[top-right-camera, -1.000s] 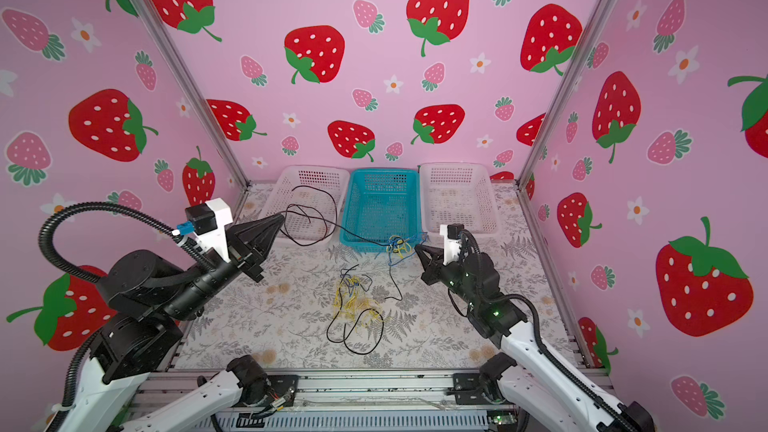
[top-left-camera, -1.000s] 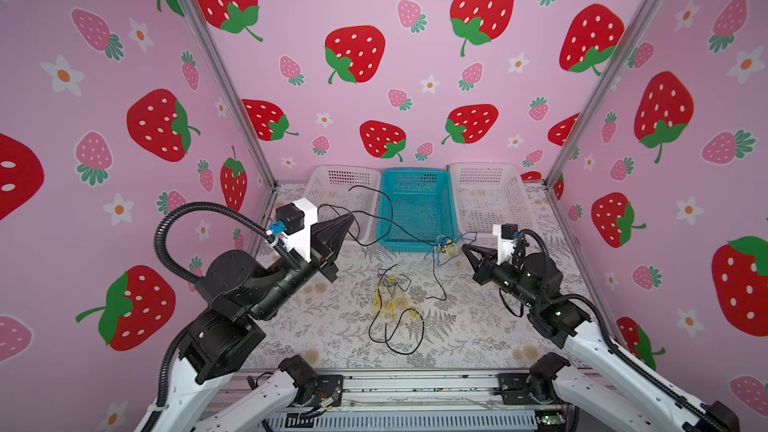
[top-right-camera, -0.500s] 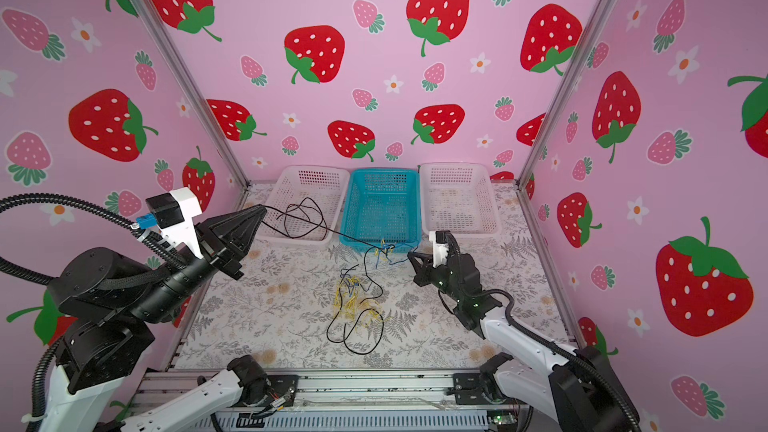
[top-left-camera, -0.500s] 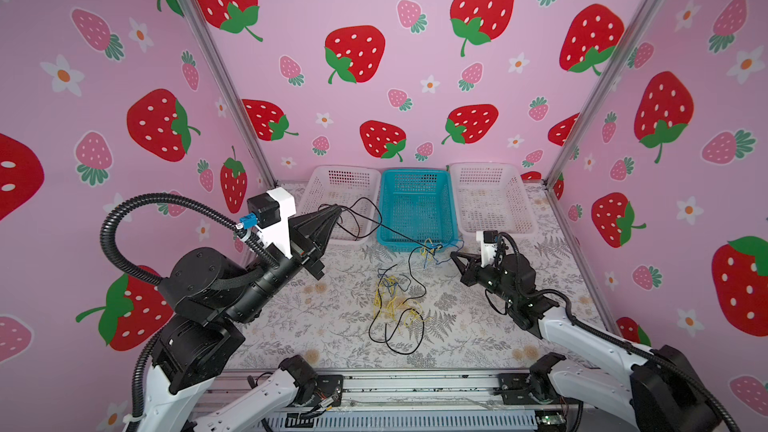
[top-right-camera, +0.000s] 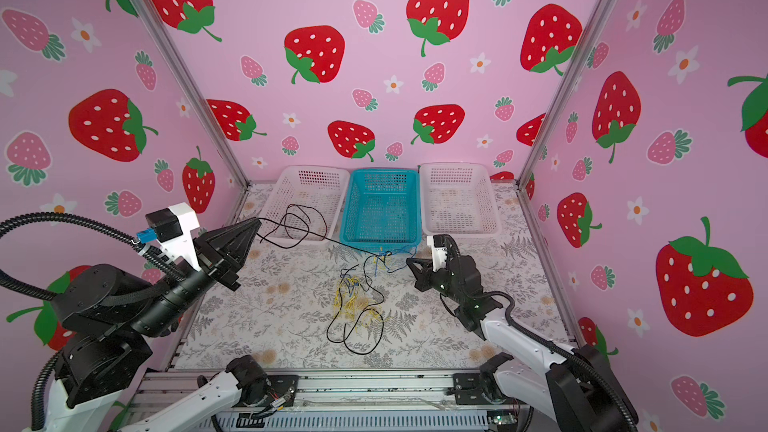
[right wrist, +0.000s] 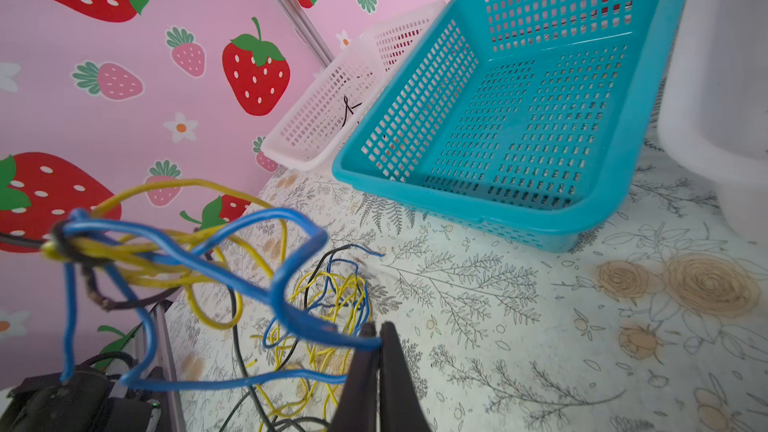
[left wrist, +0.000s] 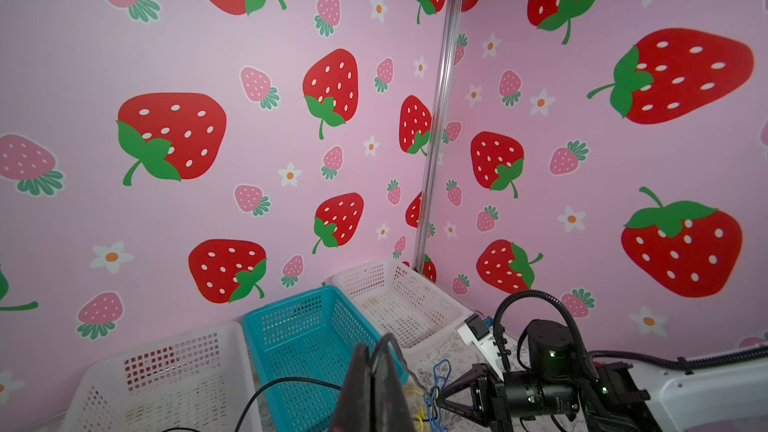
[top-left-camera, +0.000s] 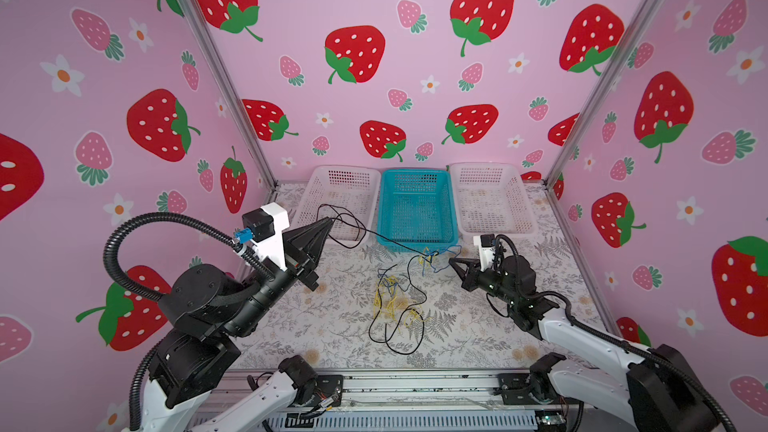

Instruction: Untangle the cables

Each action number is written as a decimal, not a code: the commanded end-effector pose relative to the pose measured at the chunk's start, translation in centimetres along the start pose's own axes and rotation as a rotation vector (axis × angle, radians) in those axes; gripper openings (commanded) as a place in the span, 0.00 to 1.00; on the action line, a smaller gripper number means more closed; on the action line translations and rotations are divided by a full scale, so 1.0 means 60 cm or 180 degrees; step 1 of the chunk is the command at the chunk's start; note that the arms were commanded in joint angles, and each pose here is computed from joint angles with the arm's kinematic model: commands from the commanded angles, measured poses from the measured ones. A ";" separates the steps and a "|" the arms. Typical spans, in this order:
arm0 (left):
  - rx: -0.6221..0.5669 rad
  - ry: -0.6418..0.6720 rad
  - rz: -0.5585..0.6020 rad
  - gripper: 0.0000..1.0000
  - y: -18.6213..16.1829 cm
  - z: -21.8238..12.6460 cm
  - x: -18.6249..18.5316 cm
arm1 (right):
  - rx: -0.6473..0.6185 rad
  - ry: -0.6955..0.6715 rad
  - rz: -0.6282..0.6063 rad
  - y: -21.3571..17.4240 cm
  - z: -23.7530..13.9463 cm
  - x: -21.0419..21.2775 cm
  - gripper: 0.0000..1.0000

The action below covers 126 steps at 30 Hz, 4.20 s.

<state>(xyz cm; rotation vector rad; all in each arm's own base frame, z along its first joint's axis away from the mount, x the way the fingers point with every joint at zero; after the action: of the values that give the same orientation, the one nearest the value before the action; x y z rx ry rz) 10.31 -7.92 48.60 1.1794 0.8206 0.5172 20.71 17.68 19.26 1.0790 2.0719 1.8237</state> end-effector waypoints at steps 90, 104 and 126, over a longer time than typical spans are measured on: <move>0.2612 -0.0098 -0.0487 0.00 -0.337 0.096 0.054 | -0.0445 0.0006 -0.1272 0.121 -0.091 0.152 0.00; 0.2855 -0.0414 -0.0519 0.00 -0.354 0.112 0.042 | -0.0540 0.0913 -0.1443 0.139 -0.090 0.203 0.51; 0.2890 -0.0720 -0.0481 0.00 -0.350 0.101 0.029 | 0.0125 0.1290 -0.1423 0.054 0.012 0.194 0.30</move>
<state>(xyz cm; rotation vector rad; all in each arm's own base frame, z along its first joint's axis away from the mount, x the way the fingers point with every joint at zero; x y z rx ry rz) 15.07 -16.93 27.60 1.9529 1.0314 -0.1753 14.26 25.25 25.71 0.2680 2.3357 1.8382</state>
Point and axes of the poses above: each gripper's point midway between its finger pads, its own z axis out along the fingers, its own x axis along the line the jaws close on, y = z × x, the point moved 8 cm from there along -z, back along the fingers, and after that the axes turned 13 degrees about -z, right-handed, at the moved point
